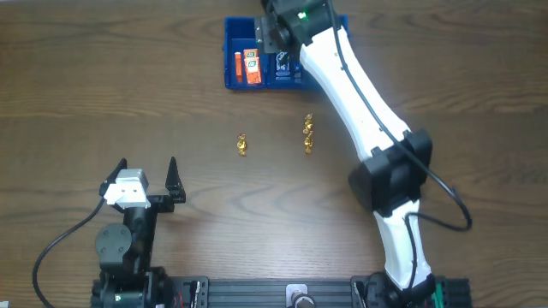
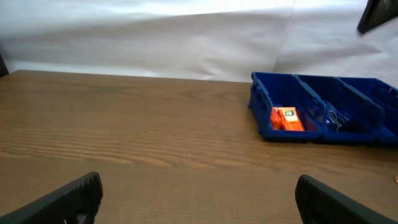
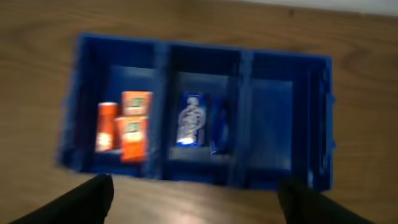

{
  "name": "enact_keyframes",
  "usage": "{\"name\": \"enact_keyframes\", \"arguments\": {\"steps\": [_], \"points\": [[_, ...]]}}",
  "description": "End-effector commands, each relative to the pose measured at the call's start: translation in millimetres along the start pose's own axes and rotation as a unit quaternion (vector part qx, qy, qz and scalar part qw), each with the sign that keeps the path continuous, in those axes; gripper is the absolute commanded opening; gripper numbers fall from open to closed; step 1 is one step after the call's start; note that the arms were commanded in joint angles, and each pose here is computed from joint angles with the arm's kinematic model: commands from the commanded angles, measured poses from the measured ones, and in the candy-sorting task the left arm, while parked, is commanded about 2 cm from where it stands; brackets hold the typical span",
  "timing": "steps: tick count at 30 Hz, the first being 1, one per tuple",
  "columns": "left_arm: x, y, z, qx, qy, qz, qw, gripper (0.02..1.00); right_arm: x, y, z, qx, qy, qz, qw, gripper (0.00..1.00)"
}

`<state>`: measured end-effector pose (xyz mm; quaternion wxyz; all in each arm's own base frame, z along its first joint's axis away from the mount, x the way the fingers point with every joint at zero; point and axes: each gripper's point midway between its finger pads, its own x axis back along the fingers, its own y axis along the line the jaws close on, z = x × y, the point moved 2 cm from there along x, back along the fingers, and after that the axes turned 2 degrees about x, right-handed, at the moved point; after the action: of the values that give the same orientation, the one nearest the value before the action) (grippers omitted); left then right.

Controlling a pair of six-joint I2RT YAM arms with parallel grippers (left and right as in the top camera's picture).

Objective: Sort Candies Into Trays

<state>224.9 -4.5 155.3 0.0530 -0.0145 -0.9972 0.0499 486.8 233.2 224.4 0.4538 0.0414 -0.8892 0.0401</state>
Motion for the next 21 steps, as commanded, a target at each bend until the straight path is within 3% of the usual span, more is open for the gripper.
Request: {"name": "enact_keyframes", "arguments": {"steps": [1, 5, 13, 21], "points": [[-1, 0, 15, -0.004, 0.025, 0.003, 1.000, 0.998, 61, 44, 27, -0.013, 0.031, -0.050, 0.998, 0.886], [-1, 0, 15, -0.004, 0.025, 0.003, 1.000, 0.996, 65, 70, 64, -0.011, 0.095, -0.073, 0.993, 0.875], [-1, 0, 15, -0.004, 0.025, 0.003, 1.000, 0.998, 43, 97, 121, -0.012, 0.165, -0.051, 0.985, 0.866], [-1, 0, 15, -0.004, 0.025, 0.003, 1.000, 0.998, -6, 118, 165, -0.005, 0.237, -0.037, 0.971, 0.849]]}}
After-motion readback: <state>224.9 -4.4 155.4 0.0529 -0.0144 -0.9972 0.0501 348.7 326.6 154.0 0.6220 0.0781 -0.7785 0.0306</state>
